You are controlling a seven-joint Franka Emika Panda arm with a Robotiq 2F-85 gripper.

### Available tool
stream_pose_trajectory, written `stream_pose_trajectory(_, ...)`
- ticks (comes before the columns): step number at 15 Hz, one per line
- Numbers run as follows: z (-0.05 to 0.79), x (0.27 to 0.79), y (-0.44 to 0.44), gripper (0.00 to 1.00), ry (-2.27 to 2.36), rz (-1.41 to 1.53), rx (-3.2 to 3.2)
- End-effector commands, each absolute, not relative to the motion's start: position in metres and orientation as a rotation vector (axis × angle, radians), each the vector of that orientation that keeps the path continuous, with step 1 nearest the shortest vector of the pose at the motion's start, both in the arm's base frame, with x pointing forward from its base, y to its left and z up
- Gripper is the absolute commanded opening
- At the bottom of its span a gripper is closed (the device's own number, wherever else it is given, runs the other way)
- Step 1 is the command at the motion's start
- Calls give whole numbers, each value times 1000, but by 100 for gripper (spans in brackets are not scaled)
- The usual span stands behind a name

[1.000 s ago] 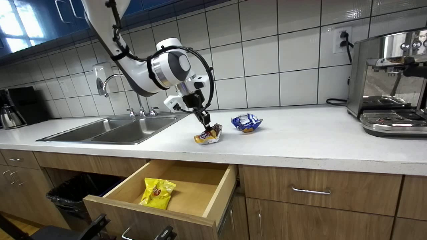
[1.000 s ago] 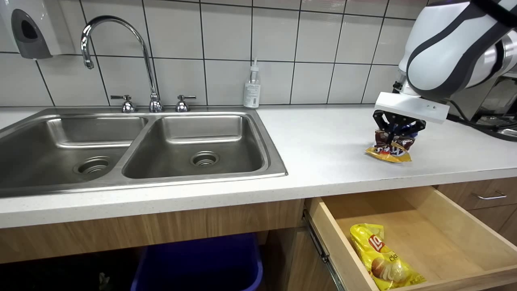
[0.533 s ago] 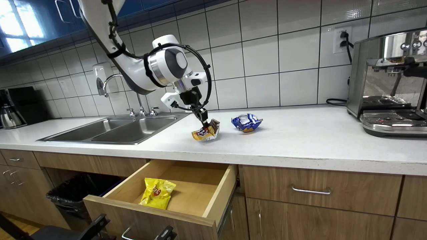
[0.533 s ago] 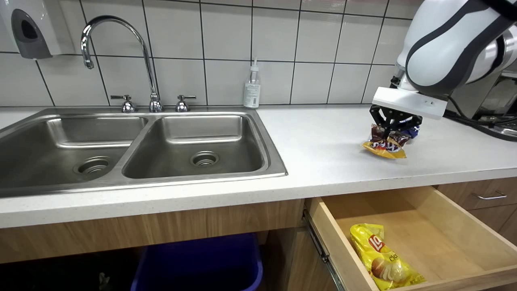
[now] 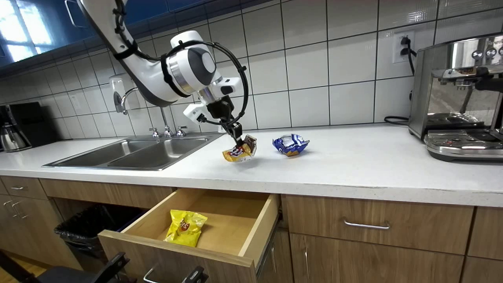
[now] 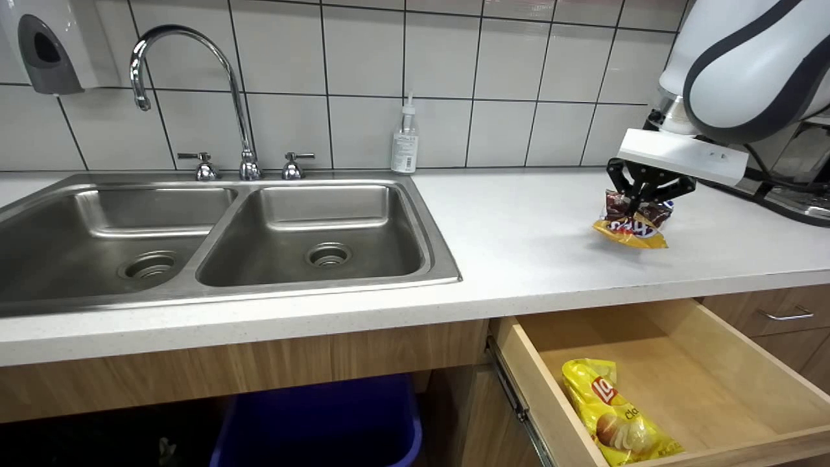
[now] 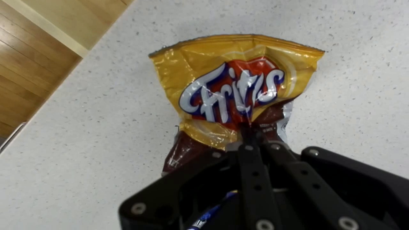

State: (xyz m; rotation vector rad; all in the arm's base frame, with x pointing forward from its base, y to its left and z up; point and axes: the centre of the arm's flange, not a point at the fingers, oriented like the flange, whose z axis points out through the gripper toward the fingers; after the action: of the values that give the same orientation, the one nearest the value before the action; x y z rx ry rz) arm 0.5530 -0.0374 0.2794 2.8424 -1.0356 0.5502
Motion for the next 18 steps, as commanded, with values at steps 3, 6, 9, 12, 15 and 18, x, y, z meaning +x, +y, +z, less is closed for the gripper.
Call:
stream_pose_trajectory(3, 301, 505, -30, 0, -992, 590, 2855)
stream_pose_trajectory(6, 302, 488, -26, 0, -956, 576, 2867)
stream_pose_trajectory(9, 301, 472, -20, 0, -914, 557, 2884)
stream_pose_trajectory(12, 298, 455, -13, 0, -860, 537, 2899)
stream_pose_trajectory(15, 294, 441, -9, 0, -819, 512, 2912)
stream_pose_trajectory(18, 291, 429, -4, 0, -791, 490, 2919)
